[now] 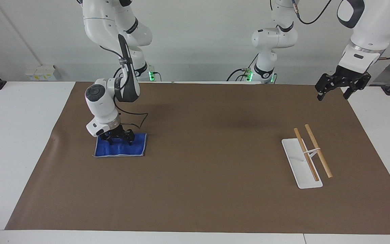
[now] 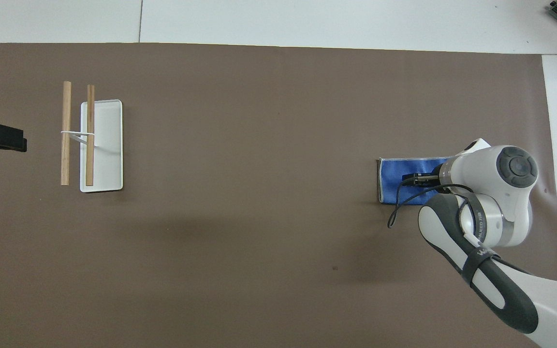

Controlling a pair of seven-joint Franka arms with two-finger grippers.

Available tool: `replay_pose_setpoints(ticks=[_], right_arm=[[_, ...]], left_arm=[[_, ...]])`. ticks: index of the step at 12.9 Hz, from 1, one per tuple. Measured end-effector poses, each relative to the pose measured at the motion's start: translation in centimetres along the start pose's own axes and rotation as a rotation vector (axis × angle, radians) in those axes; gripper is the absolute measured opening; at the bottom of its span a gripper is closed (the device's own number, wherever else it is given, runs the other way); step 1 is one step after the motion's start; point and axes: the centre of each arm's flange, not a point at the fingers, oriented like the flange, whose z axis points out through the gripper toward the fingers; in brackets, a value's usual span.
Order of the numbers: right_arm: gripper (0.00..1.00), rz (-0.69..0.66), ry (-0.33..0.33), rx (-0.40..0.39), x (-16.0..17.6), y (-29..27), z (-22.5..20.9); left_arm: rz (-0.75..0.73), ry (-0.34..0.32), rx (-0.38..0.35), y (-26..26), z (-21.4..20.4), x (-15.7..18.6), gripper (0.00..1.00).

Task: Right arm passes towel to left arm to hang
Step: 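Close the right gripper on the towel edge and lift it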

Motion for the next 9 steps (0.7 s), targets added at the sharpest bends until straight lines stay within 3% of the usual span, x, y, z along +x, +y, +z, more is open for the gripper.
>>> replay_pose_setpoints(ticks=[1, 2, 6, 9], right_arm=[[1.0, 0.001, -0.002, 0.0, -0.1, 0.1, 0.1], [0.91, 0.002, 0.001, 0.0, 0.0, 0.1, 0.0], [0.39, 0.005, 0.012, -0.001, 0.1, 0.3, -0.6], [0.09, 0.002, 0.024, 0.0, 0.2, 0.1, -1.2]], left_arm=[[0.0, 0.0, 0.0, 0.0, 0.0, 0.0, 1.0], [0.0, 0.0, 0.0, 0.0, 0.0, 0.0, 1.0], [0.0, 0.0, 0.0, 0.0, 0.0, 0.0, 1.0], [0.0, 0.0, 0.0, 0.0, 0.0, 0.0, 1.0]])
